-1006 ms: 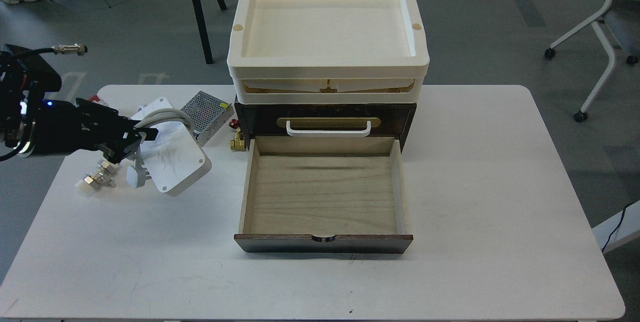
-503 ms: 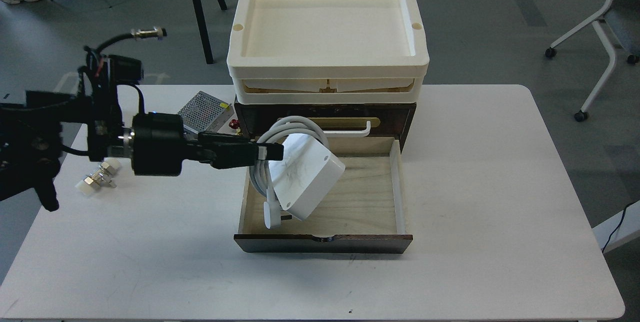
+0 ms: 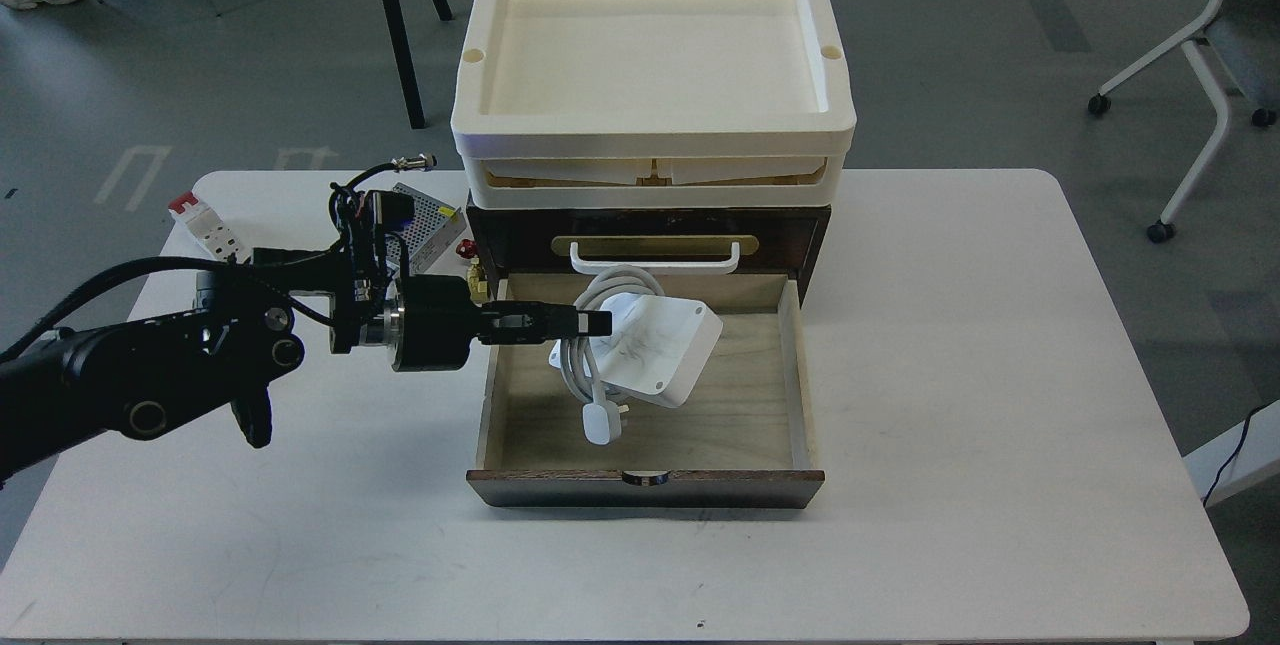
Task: Put charging cable into cabinet
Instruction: 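Lower the charger into the drawer and open the left gripper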
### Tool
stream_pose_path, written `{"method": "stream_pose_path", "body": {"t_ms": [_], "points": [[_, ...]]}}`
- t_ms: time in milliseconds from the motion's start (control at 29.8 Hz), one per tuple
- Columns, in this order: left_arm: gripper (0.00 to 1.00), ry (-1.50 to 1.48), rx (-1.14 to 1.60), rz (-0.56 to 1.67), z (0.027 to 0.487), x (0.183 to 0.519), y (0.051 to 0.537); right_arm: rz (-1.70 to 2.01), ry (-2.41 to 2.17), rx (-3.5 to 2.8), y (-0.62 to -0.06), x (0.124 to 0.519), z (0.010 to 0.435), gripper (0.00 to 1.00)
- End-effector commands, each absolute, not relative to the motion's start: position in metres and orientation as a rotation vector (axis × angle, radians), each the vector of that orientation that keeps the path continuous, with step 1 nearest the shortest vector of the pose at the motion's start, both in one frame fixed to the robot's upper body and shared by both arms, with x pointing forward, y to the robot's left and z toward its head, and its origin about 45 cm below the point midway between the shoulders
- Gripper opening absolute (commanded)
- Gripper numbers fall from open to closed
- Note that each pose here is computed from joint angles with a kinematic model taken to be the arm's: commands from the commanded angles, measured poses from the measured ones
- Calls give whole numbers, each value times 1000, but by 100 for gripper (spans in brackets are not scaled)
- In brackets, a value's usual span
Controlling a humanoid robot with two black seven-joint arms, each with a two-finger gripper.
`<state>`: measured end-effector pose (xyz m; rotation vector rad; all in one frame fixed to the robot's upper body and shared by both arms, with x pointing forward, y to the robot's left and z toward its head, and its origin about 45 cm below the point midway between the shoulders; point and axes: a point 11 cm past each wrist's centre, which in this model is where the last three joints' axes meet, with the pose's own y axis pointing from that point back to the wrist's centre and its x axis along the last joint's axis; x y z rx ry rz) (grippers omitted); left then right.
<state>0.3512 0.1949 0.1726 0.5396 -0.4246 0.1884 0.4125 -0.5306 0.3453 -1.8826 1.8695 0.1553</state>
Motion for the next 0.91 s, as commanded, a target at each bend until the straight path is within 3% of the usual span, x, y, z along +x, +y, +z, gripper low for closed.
{"method": "stream_pose_path", "body": {"t_ms": [0,134,168,302,335,369,402,503,670,872], "points": [[0,-433,537,197,167,353,187,151,1884,-1875,-535,411,345,100],[9,-431,539,198,166,353,188,149,1892,-1867,-537,410,345,100],[15,-429,540,198,166,353,189,148,1891,-1866,-538,410,345,100],[45,-425,537,202,166,353,189,148,1891,-1866,-538,410,345,100],[57,-423,536,202,166,353,189,150,1888,-1868,-537,410,345,100],[80,-425,530,206,167,354,187,149,1889,-1867,-537,410,345,100],[85,-423,528,206,168,354,187,151,1886,-1869,-536,411,345,100],[93,-423,532,213,170,356,191,151,1881,-1871,-535,411,345,100],[94,-435,537,243,196,355,223,143,1860,-1871,-531,414,351,100],[94,-448,650,338,240,348,310,48,1784,-1927,-514,434,397,100]]}}
